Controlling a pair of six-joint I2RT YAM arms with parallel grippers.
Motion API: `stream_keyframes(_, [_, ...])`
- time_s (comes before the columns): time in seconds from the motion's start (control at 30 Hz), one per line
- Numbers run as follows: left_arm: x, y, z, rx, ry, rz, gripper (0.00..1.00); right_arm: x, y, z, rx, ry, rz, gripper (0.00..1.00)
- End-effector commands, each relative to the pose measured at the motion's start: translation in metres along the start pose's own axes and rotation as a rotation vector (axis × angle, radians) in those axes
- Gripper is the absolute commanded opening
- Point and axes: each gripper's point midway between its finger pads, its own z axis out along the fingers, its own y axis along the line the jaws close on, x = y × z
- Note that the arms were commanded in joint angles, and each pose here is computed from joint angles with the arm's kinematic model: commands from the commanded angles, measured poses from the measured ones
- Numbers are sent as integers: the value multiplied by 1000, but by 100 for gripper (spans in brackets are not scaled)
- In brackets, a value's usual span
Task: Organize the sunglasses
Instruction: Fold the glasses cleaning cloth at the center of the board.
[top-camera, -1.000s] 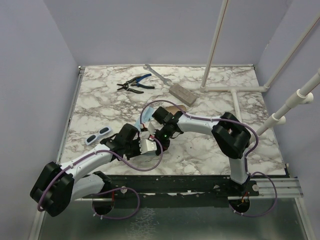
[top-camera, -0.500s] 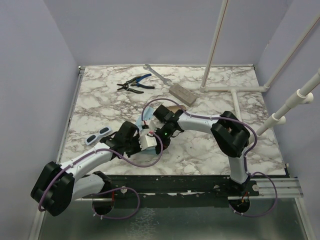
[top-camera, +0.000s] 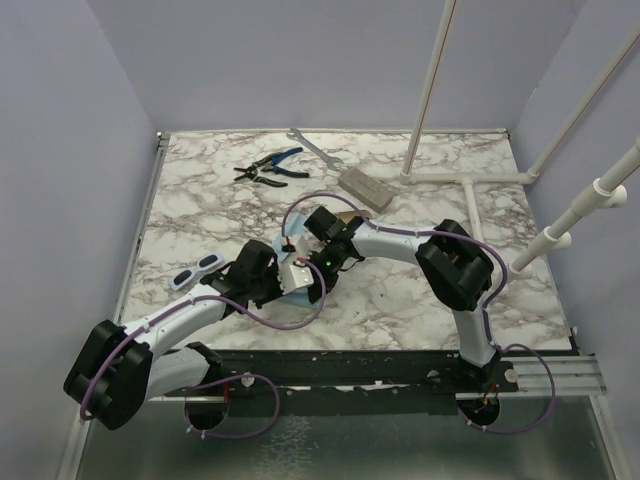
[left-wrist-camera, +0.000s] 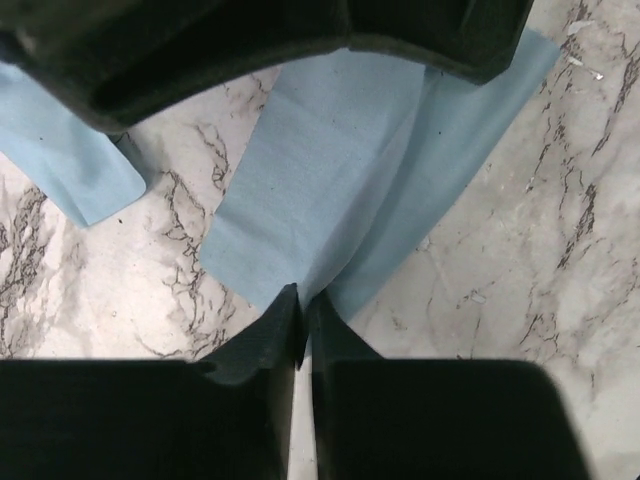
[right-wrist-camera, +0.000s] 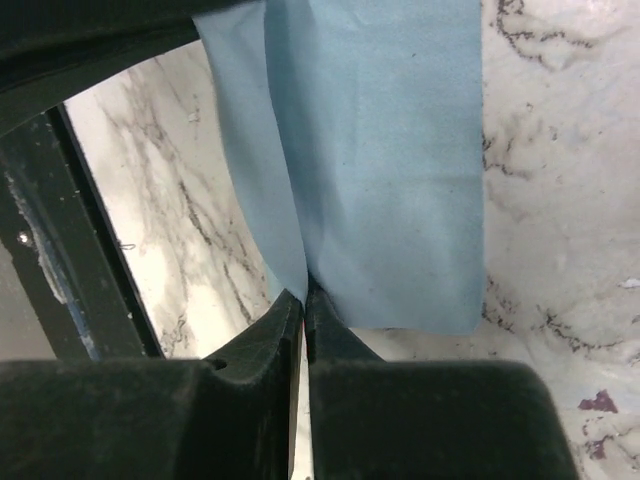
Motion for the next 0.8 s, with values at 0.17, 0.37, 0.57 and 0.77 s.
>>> stream_keyframes(0.17, [8,0,3,-13,10,9,35,-5,-24,4,84,9,11,16])
stream_keyframes(0.37, [6,12,-1,-54,12,21,37,-8,-29,-2,119,5,6,21])
stream_keyframes(0.57, [6,19,-4,-72,9,17,38,-14,-35,-7,155,-13,-1,23])
stream_keyframes(0.77, [4,17,-7,-40,-7,31,40,-21,-36,-9,165,-25,-14,15])
